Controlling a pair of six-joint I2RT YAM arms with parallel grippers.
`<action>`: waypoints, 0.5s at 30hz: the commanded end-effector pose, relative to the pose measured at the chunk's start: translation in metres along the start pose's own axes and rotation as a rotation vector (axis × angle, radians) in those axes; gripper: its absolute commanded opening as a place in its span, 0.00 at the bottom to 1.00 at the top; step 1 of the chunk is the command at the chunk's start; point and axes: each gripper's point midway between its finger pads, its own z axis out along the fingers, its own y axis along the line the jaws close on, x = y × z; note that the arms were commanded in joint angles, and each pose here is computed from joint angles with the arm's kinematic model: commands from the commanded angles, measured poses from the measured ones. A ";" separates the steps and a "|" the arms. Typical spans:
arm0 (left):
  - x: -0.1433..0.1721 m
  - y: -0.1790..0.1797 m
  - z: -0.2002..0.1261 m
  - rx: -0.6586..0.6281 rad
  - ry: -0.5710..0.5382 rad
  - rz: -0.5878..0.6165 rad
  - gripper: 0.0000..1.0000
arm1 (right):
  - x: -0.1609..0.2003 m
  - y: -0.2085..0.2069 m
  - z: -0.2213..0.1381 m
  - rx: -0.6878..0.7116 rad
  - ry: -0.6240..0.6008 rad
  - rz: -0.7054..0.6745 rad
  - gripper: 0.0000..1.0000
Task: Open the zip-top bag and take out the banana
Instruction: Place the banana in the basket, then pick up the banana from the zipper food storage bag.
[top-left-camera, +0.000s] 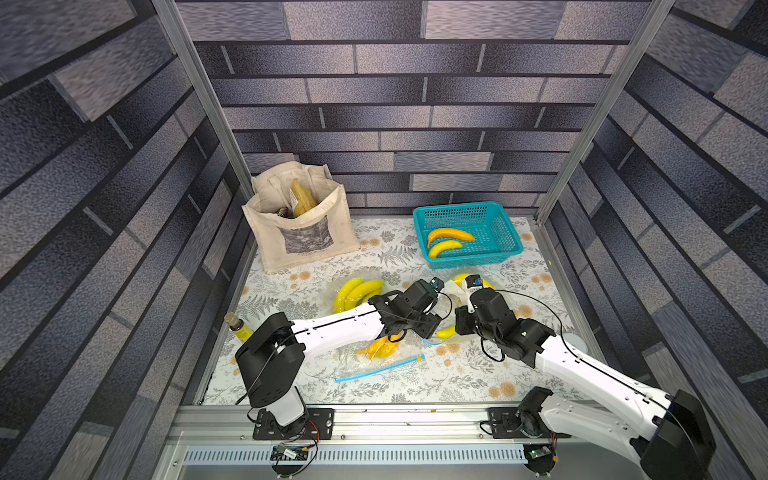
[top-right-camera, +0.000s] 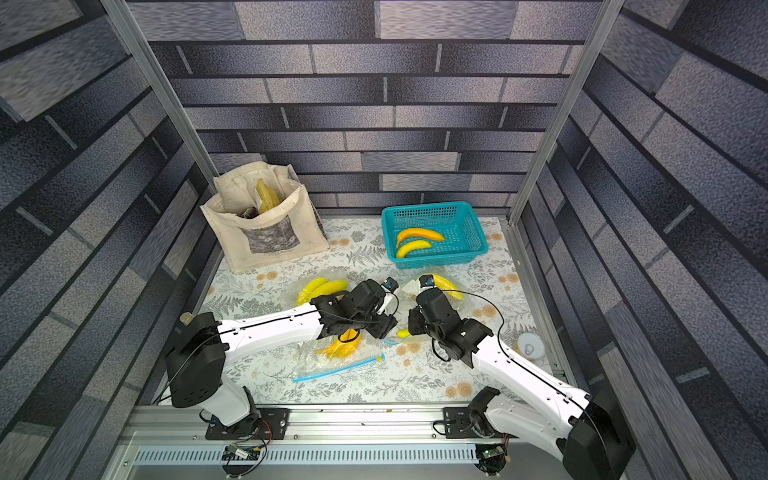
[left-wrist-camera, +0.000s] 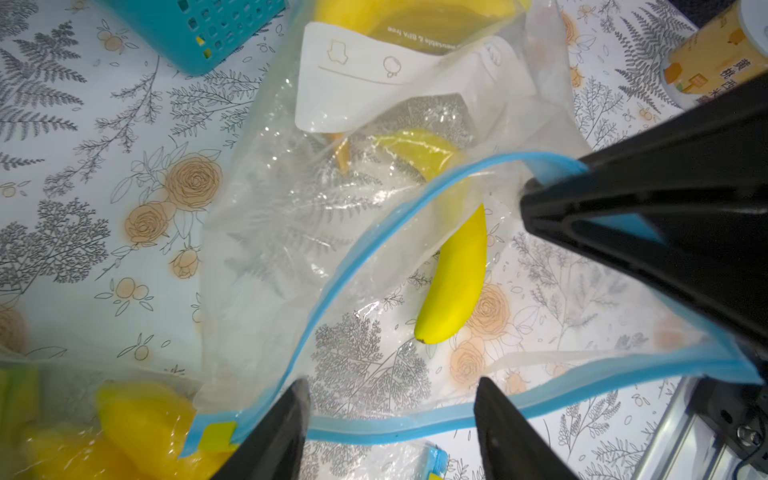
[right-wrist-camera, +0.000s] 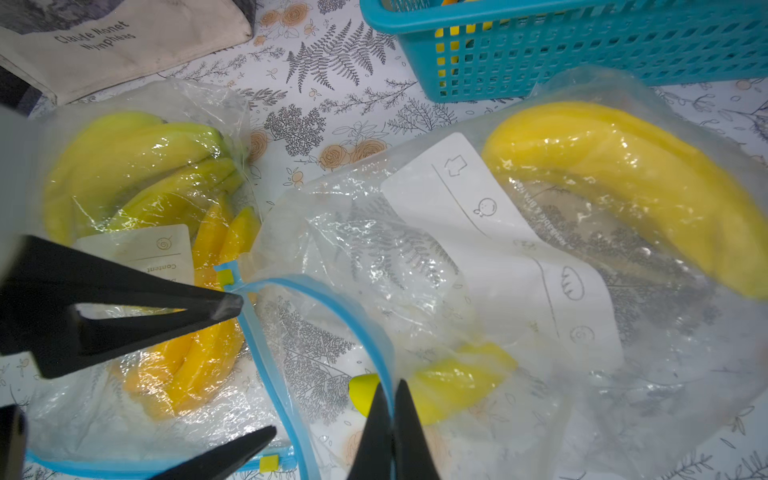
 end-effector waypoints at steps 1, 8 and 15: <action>0.002 -0.012 0.014 0.057 0.023 0.033 0.63 | -0.002 0.004 -0.004 -0.015 -0.003 -0.004 0.00; 0.003 -0.009 0.045 0.071 0.046 0.014 0.60 | 0.000 0.006 -0.002 -0.029 -0.001 0.006 0.00; 0.007 -0.027 0.059 0.198 0.065 0.022 0.59 | 0.005 0.002 0.001 -0.015 0.008 0.008 0.00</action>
